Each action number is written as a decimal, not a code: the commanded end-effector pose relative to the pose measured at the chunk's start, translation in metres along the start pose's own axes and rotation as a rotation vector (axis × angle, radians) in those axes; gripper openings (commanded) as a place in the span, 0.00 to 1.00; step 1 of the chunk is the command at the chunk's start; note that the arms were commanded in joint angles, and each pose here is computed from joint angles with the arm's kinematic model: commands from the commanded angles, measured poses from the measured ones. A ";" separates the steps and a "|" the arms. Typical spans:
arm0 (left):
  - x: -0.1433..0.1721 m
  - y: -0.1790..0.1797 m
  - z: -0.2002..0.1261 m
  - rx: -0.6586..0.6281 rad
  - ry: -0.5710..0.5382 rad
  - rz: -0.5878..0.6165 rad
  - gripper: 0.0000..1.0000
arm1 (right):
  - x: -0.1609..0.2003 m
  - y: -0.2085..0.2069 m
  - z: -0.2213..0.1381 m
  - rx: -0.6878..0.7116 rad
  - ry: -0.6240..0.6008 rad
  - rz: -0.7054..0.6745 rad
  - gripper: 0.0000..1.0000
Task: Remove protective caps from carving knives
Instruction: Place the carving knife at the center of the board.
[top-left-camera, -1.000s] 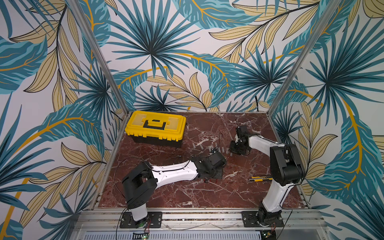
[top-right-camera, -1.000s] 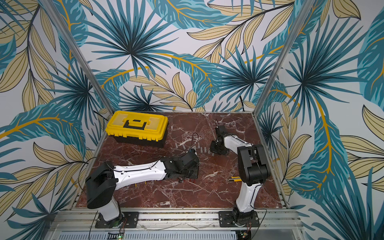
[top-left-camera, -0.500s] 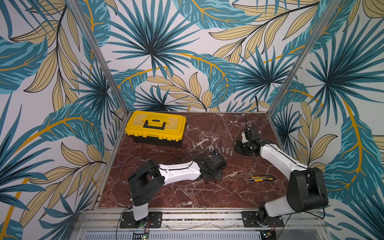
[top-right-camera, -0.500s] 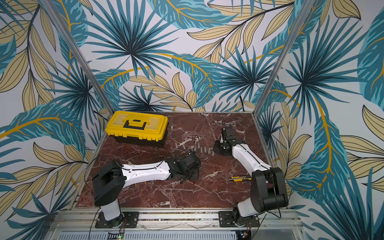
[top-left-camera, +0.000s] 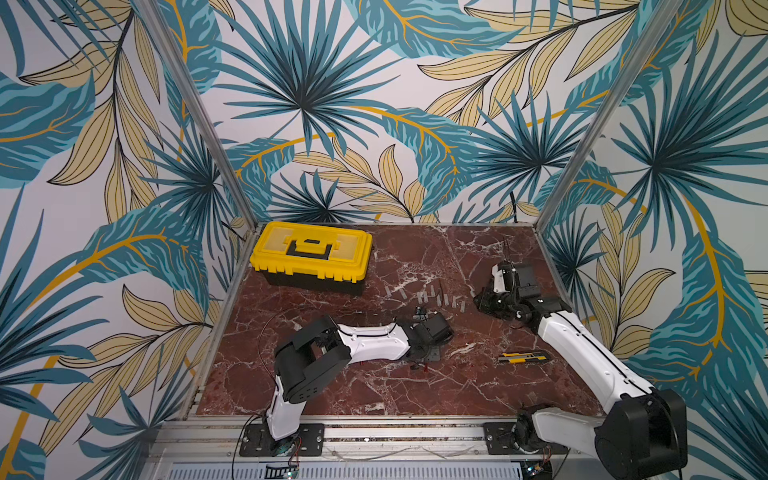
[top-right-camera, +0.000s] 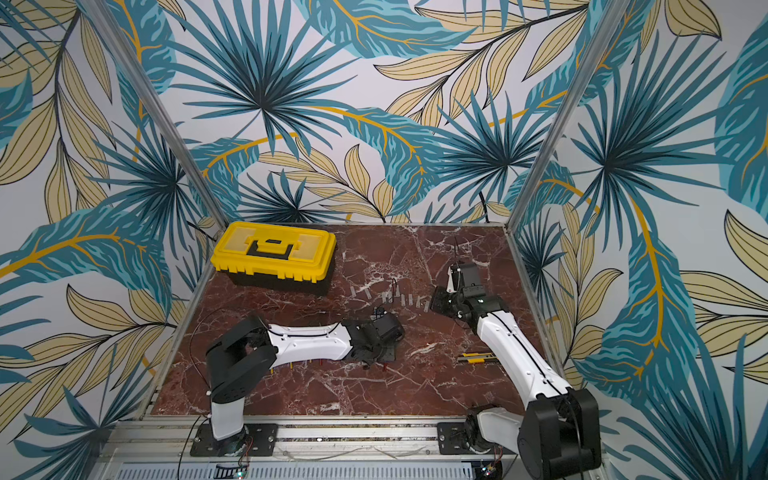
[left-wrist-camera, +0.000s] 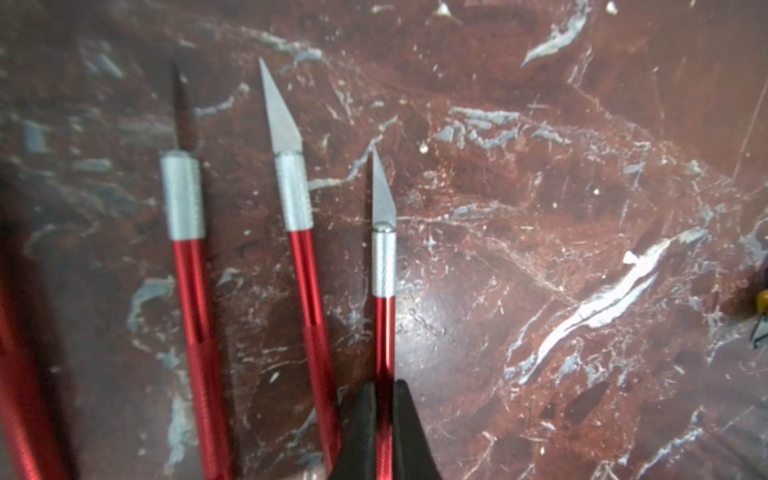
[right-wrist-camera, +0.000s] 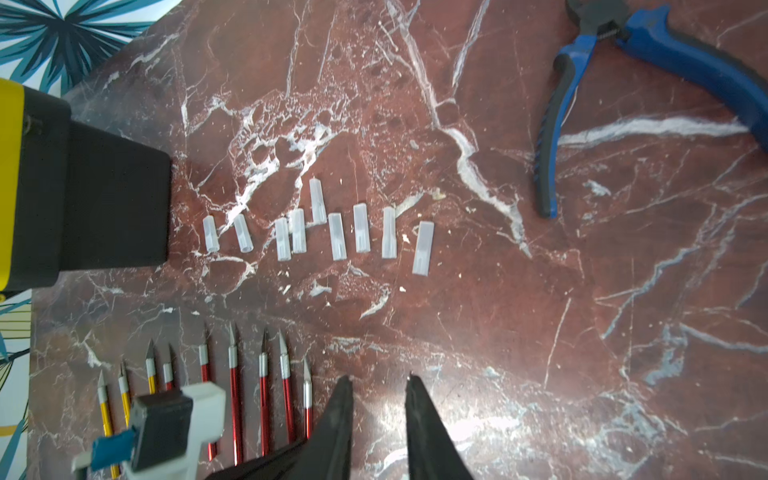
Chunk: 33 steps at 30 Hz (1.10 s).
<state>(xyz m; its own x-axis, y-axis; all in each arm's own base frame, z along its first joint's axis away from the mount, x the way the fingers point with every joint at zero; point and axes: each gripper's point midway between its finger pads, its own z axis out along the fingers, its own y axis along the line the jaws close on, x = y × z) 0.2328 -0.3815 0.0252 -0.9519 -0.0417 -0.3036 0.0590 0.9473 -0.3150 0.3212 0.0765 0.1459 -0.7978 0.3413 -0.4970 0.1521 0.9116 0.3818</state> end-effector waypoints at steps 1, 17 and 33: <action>-0.015 -0.015 0.001 0.026 -0.032 -0.024 0.00 | 0.022 -0.003 0.001 -0.002 0.051 0.011 0.25; -0.021 -0.013 0.010 0.022 -0.017 -0.042 0.22 | 0.037 -0.003 0.003 -0.014 0.059 0.010 0.25; -0.026 -0.021 0.000 0.048 -0.034 -0.023 0.30 | 0.040 -0.003 0.001 -0.011 0.061 0.011 0.25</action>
<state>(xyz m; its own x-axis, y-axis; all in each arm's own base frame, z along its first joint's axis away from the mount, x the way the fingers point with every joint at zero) 0.2527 -0.3973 0.0280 -0.9471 -0.0820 -0.3102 0.0368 0.9327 -0.3588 0.2949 0.0866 0.1253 -0.8276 0.3343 -0.4510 0.1511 0.9064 0.3945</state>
